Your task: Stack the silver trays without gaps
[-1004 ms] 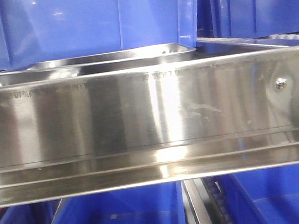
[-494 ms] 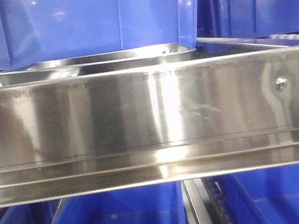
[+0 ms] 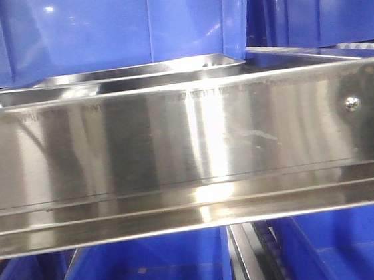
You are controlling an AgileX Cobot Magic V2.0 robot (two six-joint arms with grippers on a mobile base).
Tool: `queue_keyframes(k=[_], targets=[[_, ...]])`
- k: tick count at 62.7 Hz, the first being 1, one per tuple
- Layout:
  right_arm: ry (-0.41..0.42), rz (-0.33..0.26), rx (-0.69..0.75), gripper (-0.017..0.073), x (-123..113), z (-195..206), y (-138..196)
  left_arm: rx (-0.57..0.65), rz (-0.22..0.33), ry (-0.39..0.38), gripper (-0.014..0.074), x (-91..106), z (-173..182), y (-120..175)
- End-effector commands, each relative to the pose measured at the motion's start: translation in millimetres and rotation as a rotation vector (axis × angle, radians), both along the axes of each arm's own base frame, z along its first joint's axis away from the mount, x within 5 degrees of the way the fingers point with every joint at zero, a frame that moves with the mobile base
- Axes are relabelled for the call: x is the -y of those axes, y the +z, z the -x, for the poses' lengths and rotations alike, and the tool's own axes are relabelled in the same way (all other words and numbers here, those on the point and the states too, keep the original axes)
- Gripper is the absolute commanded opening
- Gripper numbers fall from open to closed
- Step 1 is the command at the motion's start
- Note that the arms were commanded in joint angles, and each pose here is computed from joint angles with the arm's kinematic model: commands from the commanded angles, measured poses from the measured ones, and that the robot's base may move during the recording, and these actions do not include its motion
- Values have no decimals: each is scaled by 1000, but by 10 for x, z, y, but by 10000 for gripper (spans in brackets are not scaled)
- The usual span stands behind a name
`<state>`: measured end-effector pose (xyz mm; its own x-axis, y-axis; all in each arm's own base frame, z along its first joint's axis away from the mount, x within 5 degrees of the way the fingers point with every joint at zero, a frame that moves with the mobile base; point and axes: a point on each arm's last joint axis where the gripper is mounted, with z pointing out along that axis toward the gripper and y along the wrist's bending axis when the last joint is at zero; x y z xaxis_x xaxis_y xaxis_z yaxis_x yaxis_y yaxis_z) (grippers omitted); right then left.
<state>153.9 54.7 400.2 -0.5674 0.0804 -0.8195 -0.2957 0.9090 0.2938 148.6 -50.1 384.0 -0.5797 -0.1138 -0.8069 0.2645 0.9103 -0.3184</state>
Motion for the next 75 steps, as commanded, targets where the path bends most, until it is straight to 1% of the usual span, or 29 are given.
queue_keyframes(k=[1,7,12,14,15,16,17,21,26,29,33,39,48,56,58,62,65,67,68,71,75], targets=[[30,32,-46,-79,-83,-229,20,-26,-24,1,-8,35,-212,16],[73,48,-111,-79,-210,-453,22,-67,-48,3,-8,62,-418,-24],[85,56,-139,-79,-310,-585,42,-107,-55,3,-8,85,-545,-96],[80,66,-151,-79,-344,-636,32,-120,-58,3,-8,91,-578,-124],[76,81,-153,-79,-362,-662,27,-126,-59,2,-8,94,-594,-138],[65,82,-167,-79,-383,-703,15,-136,-61,2,-8,99,-617,-159],[59,100,-172,-79,-400,-727,5,-142,-62,2,-8,101,-632,-173],[26,127,-217,-79,-474,-834,-47,-163,-68,2,-8,109,-685,-222],[20,166,-256,-79,-606,-937,-113,-172,-73,5,-8,114,-728,-255],[25,168,-272,-79,-681,-988,-152,-169,-72,9,-8,116,-755,-266],[53,181,-293,-79,-811,-1061,-225,-161,-70,14,-7,117,-782,-273],[74,200,-324,-79,-941,-1177,-342,-171,-76,13,-7,130,-834,-317],[77,218,-359,-79,-1037,-1339,-460,-206,-102,-21,-7,201,-923,-430],[81,221,-364,-79,-1073,-1401,-485,-225,-109,-31,0,248,-995,-507],[94,219,-370,-79,-1085,-1399,-494,-234,-114,-37,20,261,-1018,-533],[125,237,-365,-79,-1097,-1401,-508,-265,-123,-43,80,274,-1071,-586],[126,238,-364,-79,-1097,-1401,-508,-281,-129,-46,143,281,-1099,-617],[127,239,-367,-79,-1099,-1406,-516,-295,-132,-48,220,293,-1147,-636],[127,239,-366,-79,-1099,-1405,-516,-304,-134,-50,240,298,-1166,-653],[125,242,-363,-77,-1097,-1408,-515,-313,-138,-52,299,308,-1207,-664],[125,241,-362,-77,-1098,-1410,-516,-320,-139,-54,339,322,-1266,-668]])
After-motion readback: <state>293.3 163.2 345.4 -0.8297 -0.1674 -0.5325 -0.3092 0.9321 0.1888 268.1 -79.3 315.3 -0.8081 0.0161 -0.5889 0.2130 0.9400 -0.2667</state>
